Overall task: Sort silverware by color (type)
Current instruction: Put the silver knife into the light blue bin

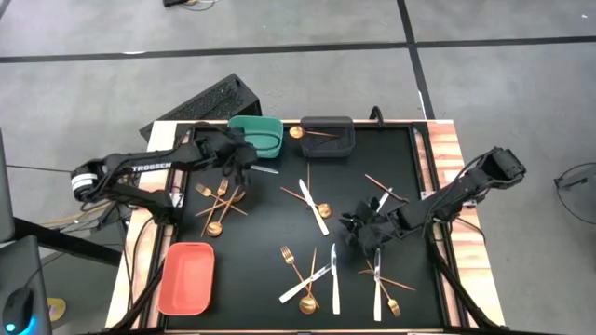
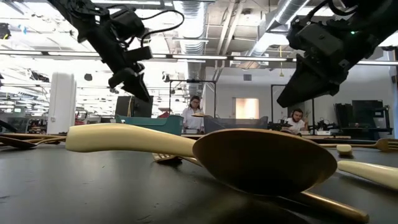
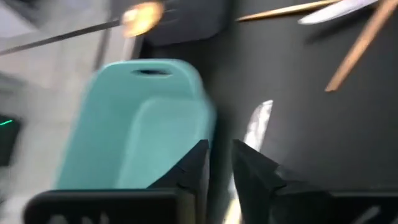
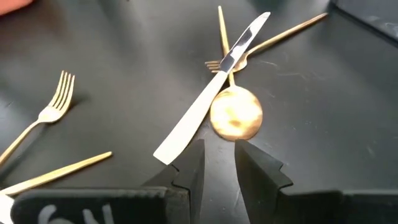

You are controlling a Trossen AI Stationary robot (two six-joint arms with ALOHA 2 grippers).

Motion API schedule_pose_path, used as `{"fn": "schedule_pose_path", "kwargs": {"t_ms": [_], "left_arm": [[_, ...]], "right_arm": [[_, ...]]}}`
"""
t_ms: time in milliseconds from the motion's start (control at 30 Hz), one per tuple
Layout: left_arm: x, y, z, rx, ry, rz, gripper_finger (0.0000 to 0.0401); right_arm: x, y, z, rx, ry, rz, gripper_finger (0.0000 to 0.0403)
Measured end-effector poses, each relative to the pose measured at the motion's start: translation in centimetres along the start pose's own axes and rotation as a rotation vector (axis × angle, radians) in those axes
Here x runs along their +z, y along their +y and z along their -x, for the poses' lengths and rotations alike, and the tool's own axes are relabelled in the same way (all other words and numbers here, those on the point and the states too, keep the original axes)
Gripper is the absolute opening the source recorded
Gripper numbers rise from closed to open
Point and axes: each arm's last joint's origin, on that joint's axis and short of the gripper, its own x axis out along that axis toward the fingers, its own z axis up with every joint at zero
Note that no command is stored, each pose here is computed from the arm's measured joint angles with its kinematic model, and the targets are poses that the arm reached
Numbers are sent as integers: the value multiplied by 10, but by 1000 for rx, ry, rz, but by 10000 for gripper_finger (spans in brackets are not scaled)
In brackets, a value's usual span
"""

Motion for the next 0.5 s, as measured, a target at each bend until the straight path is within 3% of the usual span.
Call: {"fn": "schedule_pose_path", "kwargs": {"t_ms": [167, 333, 500], "left_arm": [[0, -8, -6, -119, -7, 30, 126], [-5, -10, -6, -130, 41, 38, 158], [-16, -9, -18, -110, 122, 59, 160]], "right_arm": [[1, -3, -2, -14, 2, 14, 116], [1, -2, -2, -12, 4, 42, 116], [4, -5, -4, -23, 1, 56, 116]]}}
